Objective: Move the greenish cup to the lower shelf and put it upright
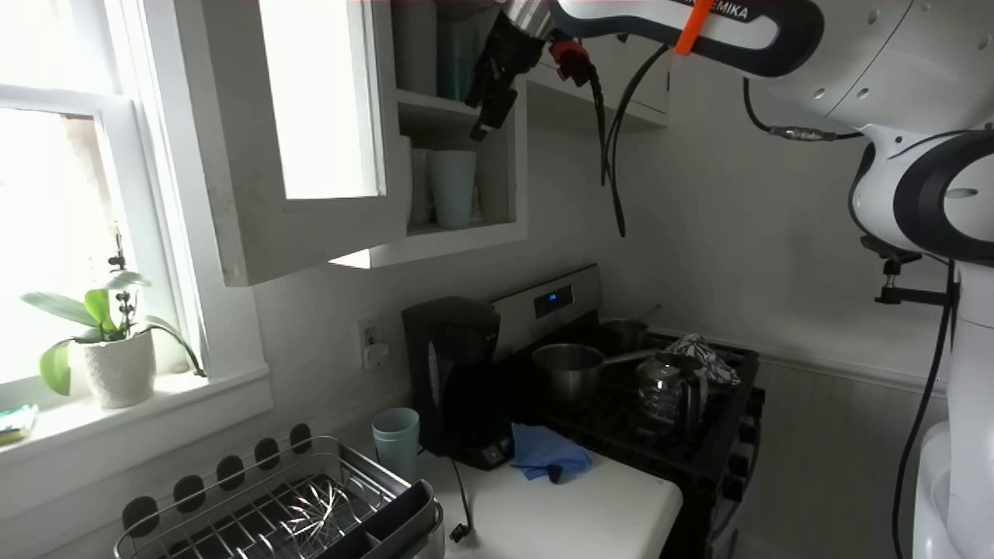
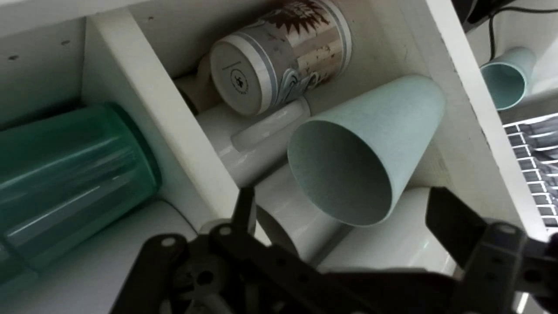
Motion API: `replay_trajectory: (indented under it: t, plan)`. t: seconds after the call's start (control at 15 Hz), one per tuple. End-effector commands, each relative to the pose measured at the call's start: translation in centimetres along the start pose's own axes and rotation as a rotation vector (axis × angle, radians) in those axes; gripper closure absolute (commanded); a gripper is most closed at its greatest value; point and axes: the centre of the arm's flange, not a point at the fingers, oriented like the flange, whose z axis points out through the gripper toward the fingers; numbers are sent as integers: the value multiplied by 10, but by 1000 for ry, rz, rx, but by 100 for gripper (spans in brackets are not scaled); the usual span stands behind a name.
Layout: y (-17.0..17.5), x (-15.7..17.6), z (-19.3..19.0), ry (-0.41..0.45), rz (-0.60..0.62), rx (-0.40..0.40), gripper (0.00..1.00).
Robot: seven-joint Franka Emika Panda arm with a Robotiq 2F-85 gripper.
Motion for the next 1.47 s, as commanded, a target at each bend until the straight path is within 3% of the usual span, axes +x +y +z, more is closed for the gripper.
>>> replay_trajectory:
  t: [0.0, 0.33, 0.67, 0.93, 1.2, 1.4]
  plan:
    - [-20, -10, -20, 26, 112, 23, 0]
    - [-38, -29, -26, 115, 277, 95, 0]
    - [-44, -58, -28, 191, 410, 80, 0]
    - [-49, -80, -29, 201, 460, 113, 0]
    - [-52, -94, -29, 185, 600, 150, 0]
    - [-55, -102, -32, 134, 655, 167, 0]
